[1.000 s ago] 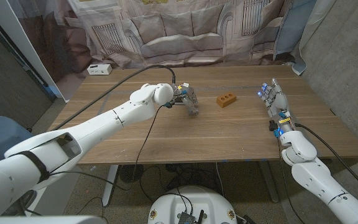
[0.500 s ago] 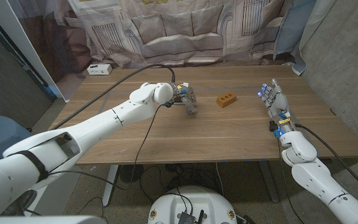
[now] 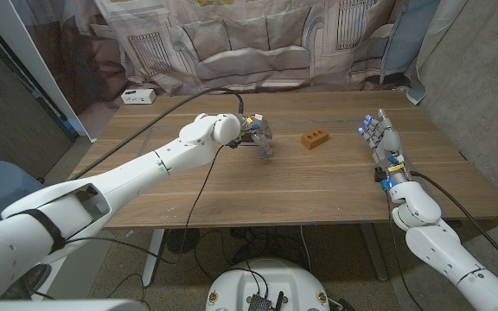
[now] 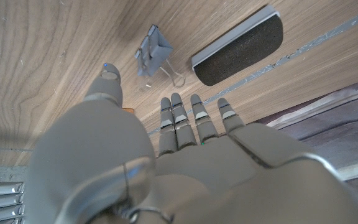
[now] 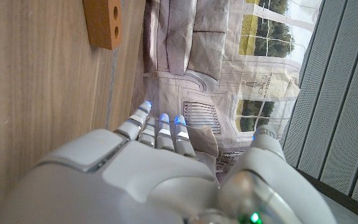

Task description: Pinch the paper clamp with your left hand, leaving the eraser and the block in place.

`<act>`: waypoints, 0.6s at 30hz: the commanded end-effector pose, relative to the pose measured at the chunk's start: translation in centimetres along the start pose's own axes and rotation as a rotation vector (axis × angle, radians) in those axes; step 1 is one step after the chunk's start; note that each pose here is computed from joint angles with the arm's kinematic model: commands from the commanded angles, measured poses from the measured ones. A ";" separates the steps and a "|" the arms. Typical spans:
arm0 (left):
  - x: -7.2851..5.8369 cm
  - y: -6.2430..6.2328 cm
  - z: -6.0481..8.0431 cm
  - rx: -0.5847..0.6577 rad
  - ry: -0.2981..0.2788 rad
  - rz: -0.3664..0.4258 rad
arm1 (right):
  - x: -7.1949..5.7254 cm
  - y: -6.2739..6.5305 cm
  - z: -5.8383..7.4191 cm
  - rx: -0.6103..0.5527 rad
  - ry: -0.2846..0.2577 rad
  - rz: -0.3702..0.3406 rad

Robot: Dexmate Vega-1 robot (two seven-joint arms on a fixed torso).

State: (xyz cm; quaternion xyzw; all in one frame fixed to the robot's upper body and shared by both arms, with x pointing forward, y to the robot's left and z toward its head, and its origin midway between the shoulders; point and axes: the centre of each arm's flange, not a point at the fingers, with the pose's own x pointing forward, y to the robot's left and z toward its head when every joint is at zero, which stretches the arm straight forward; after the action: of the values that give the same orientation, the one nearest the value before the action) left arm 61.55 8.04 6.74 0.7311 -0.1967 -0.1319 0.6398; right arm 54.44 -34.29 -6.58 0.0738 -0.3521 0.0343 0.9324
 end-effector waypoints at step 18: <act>-2.4 0.9 -0.8 -0.098 -0.024 0.184 | 0.3 0.0 0.0 0.001 -0.003 0.005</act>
State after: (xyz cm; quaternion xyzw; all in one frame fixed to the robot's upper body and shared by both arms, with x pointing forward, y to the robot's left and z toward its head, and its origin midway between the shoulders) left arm 60.71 8.85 6.69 0.7136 -0.2144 -0.1235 0.6554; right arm 54.37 -34.23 -6.51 0.0729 -0.3534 0.0347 0.9320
